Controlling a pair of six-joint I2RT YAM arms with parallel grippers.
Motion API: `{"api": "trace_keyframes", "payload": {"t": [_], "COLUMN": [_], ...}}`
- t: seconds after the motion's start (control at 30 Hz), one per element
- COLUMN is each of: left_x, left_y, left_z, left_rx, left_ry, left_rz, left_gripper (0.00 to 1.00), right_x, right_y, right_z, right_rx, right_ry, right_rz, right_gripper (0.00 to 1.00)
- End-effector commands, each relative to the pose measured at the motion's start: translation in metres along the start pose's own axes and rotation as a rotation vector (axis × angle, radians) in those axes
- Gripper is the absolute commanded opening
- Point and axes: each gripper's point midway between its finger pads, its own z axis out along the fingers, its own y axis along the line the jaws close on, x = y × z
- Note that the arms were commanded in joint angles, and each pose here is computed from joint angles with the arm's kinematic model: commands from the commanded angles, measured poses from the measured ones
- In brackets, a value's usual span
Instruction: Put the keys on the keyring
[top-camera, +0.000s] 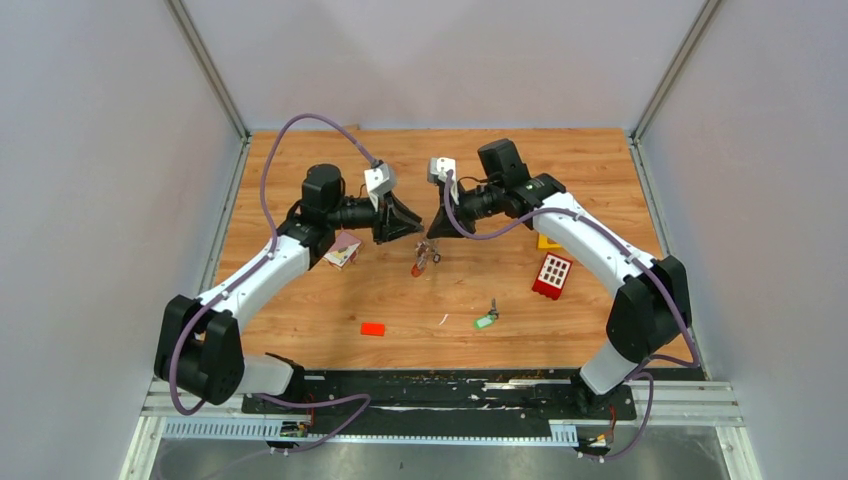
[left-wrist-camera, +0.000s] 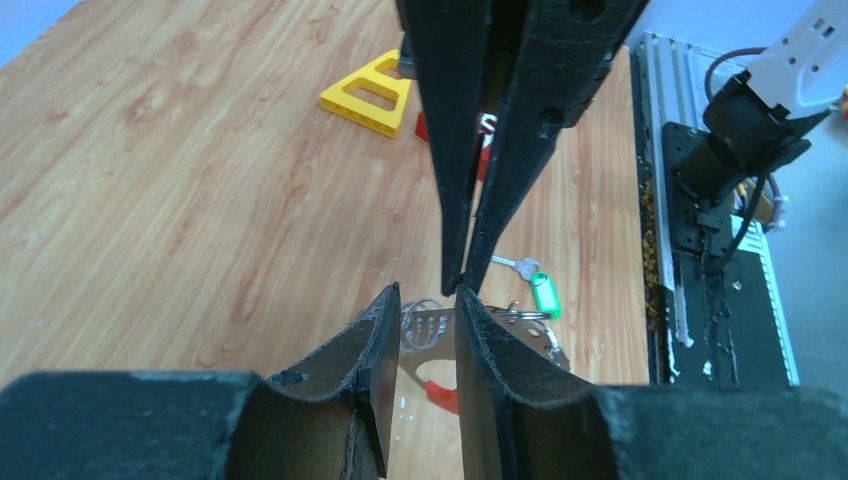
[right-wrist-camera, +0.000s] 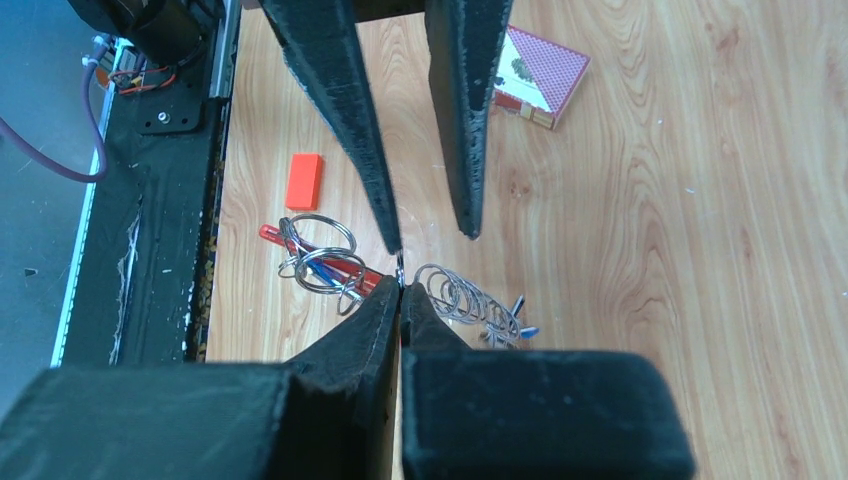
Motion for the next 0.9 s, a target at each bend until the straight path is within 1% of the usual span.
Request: {"api": "trace_keyframes", "payload": {"t": [0.0, 0.17, 0.37, 0.53, 0.7, 0.87], "left_x": [-0.003, 0.004, 0.012, 0.016, 0.017, 0.024], "left_y": [-0.019, -0.024, -0.023, -0.021, -0.019, -0.020], "left_z": [0.004, 0.004, 0.005, 0.006, 0.008, 0.007], "left_rx": [0.083, 0.104, 0.097, 0.091, 0.085, 0.093], "left_ry": [-0.017, -0.008, 0.006, 0.015, 0.018, 0.033], "left_rz": [0.054, 0.067, 0.091, 0.107, 0.108, 0.114], "left_gripper": [0.35, 0.40, 0.39, 0.34, 0.23, 0.19], "right_x": [-0.024, -0.020, -0.020, -0.019, -0.017, -0.018], "right_y": [0.006, 0.009, 0.017, 0.022, 0.023, 0.024], "right_z": [-0.006, -0.007, -0.006, -0.006, -0.006, -0.006], "right_rx": [-0.006, -0.014, -0.057, -0.081, -0.095, -0.099], "right_ry": [-0.068, -0.064, -0.074, -0.078, -0.079, -0.081], "right_rz": [-0.108, -0.126, -0.135, -0.139, -0.140, -0.141], "right_gripper": [0.00, 0.00, 0.00, 0.00, 0.00, 0.00]}}
